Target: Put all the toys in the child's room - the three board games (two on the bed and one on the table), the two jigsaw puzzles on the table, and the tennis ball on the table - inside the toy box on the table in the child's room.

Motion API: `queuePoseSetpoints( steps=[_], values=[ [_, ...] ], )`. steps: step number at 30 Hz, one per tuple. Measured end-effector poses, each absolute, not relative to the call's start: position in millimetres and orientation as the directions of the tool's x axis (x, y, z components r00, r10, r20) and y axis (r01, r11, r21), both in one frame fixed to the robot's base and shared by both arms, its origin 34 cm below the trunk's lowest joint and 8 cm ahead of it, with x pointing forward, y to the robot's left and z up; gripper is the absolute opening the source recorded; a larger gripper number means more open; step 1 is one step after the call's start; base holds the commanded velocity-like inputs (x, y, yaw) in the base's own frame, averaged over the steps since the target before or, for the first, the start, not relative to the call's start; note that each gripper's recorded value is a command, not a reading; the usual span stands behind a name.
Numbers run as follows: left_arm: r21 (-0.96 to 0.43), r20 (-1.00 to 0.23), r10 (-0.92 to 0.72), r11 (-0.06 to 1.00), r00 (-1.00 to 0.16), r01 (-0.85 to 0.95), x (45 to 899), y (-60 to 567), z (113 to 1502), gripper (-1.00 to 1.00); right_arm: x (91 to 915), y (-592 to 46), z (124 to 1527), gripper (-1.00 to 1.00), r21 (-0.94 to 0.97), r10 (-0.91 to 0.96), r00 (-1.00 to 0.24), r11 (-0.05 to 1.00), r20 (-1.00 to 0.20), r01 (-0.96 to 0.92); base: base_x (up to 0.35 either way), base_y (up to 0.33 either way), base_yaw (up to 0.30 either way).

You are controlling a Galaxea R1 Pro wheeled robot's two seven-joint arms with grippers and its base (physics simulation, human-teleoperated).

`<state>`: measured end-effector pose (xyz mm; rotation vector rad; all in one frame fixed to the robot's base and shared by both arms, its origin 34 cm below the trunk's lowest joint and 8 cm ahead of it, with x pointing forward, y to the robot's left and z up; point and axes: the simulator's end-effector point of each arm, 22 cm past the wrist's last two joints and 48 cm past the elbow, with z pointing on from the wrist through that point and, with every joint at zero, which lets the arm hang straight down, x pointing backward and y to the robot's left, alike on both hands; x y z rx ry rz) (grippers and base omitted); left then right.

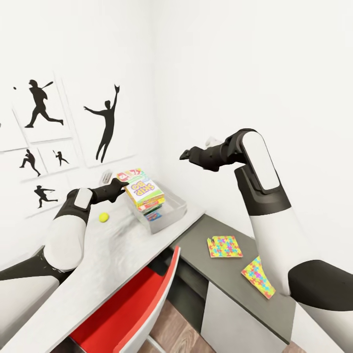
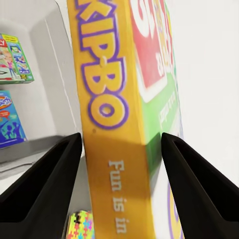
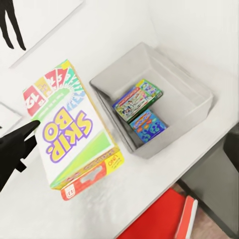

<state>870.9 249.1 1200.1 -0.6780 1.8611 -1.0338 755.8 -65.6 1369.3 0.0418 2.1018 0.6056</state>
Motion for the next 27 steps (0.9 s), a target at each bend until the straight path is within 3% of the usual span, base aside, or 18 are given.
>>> queuePoseSetpoints(
  steps=[8, 19, 27],
  values=[
    [-0.863, -0.429, -0.774, 0.504, -0.466, -0.043, 870.7, 249.1, 1200.7, -1.00, 755.5, -65.1, 1369.9, 1.00, 0.435, 0.255, -0.577, 0.879, -0.776, -0.196, 0.062, -0.020, 0.009],
    [-0.861, -0.431, -0.773, 0.507, -0.466, -0.044, 871.0, 249.4, 1200.0, -1.00, 755.9, -64.6, 1369.8, 1.00, 0.438, 0.258, -0.577, 0.878, -0.775, -0.195, 0.093, -0.001, 0.193],
    [-0.862, -0.429, -0.774, 0.505, -0.465, -0.043, 871.1, 249.3, 1200.4, -1.00, 759.0, -65.8, 1361.1, 1.00, 0.439, 0.258, -0.595, 0.880, -0.761, -0.181, 0.002, 0.000, 0.035]
  ],
)
